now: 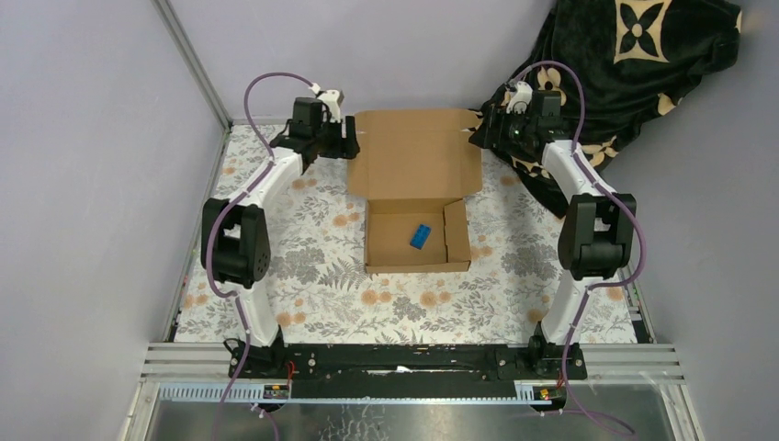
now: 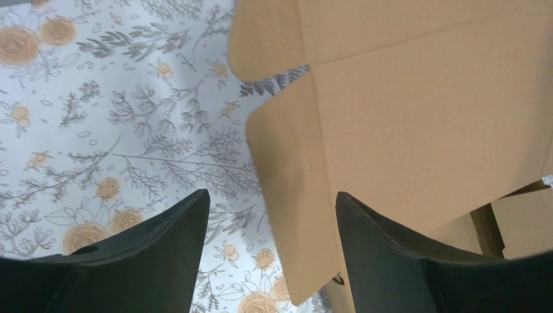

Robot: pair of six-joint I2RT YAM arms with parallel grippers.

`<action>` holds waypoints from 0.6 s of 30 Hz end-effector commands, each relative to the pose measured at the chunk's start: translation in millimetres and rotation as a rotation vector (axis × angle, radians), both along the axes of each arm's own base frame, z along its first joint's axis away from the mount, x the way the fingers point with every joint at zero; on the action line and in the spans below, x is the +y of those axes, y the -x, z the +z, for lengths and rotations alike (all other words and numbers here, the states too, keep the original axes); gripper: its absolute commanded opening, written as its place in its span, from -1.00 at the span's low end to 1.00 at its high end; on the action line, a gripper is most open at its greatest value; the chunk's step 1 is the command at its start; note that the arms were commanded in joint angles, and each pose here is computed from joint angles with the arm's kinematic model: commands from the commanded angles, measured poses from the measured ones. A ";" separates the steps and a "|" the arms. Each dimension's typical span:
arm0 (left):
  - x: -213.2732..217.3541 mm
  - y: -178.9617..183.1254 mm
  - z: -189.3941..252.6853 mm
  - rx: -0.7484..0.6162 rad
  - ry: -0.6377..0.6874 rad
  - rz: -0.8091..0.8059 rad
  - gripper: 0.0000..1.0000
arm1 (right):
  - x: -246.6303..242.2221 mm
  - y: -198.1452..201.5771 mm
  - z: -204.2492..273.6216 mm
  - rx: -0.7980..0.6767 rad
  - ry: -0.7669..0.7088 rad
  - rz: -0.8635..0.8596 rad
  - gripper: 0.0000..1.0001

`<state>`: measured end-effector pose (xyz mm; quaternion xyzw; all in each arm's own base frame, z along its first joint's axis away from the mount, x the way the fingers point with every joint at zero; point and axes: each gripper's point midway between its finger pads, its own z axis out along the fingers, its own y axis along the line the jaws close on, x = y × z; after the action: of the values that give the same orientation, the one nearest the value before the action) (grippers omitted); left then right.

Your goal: Fold the paper box

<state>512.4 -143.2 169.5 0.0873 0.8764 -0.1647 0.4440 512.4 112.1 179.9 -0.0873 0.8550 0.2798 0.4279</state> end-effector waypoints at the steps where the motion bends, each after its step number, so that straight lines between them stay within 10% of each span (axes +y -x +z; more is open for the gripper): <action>1: 4.1 -13.1 25.2 -0.065 0.028 -0.043 0.54 | 9.1 -23.9 29.3 -0.118 -0.024 0.059 0.40; 18: -5.7 -29.8 2.3 -0.059 0.071 -0.105 0.45 | 15.9 -47.1 13.0 -0.092 -0.061 0.081 0.18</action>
<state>526.6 -145.4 146.3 0.1041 0.8745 -0.2073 0.4260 549.2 121.6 166.6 -0.1028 0.8434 0.3042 0.4309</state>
